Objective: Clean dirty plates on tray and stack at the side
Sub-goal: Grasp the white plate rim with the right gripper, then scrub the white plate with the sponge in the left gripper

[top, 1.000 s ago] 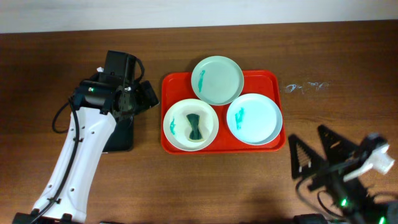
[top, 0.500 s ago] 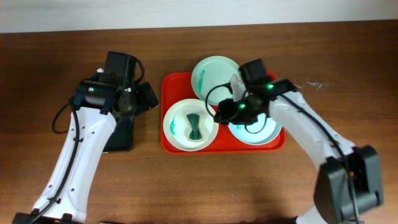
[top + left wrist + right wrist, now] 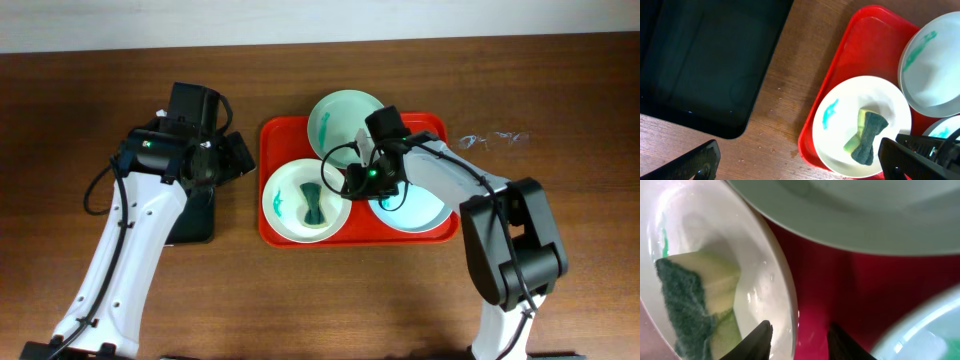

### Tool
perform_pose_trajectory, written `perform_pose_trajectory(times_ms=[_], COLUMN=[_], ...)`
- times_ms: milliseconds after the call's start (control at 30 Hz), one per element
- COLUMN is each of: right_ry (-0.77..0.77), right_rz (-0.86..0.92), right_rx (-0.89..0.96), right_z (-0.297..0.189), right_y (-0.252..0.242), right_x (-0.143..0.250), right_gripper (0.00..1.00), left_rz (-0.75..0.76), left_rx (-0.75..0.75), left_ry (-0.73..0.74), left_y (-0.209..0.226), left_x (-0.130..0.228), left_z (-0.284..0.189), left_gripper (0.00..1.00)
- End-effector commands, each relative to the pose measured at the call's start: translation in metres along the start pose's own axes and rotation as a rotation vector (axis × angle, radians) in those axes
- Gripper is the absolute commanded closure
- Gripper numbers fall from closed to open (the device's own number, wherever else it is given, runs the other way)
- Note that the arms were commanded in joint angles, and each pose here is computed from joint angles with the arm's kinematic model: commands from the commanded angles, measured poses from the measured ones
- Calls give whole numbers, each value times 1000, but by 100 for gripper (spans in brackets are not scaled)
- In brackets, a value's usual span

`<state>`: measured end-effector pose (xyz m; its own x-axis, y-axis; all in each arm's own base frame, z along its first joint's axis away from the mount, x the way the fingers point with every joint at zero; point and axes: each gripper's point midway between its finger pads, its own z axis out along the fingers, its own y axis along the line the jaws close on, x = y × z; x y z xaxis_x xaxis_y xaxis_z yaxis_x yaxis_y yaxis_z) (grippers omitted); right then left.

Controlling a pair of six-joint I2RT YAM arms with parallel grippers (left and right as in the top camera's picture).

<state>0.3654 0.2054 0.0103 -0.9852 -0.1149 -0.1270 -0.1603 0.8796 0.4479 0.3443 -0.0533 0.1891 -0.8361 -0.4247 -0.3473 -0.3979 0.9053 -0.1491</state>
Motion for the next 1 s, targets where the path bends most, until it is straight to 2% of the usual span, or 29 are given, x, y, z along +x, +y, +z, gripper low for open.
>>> perform_pose_trajectory(times_ms=[0,33,100,133,200,267,333,367,433,567,700,800,967], right_ry=[36,40,44,48,57,63,68,69,72,73,70,76,83], right_rz=[2,7,12,18,21,21,22,22,22,23,23,29,35], right_rx=[21,15,0,0,-14,-36,-56,-57,-75,-81,-66,1,99], right_z=[16,16,16,16,15,15,15,15,15,15,14,6,-3], right_y=[-10,-9,-7,-7,-4,-1,3,3,6,7,5,0,4], right_x=[6,7,8,8,11,11,12,12,13,13,12,8,5], right_gripper=[62,64,77,84,87,88,93,96,96,96,96,96,96], left_rz=[8,9,10,18,94,205,242,255,283,283,296,297,297], left_rx=[-12,-8,24,34,78,174,234,244,263,265,255,250,277], left_ry=[-6,3,42,66,102,146,176,178,177,242,329,334,303], left_y=[2,2,-3,-5,-15,-36,-53,-58,-71,-97,-106,-106,-114], left_x=[-1,1,9,15,28,49,68,75,85,111,138,140,134], left_z=[-1,-1,2,5,13,24,39,47,66,110,148,153,154], left_gripper=[3,10,30,47,56,51,51,51,48,55,52,52,61])
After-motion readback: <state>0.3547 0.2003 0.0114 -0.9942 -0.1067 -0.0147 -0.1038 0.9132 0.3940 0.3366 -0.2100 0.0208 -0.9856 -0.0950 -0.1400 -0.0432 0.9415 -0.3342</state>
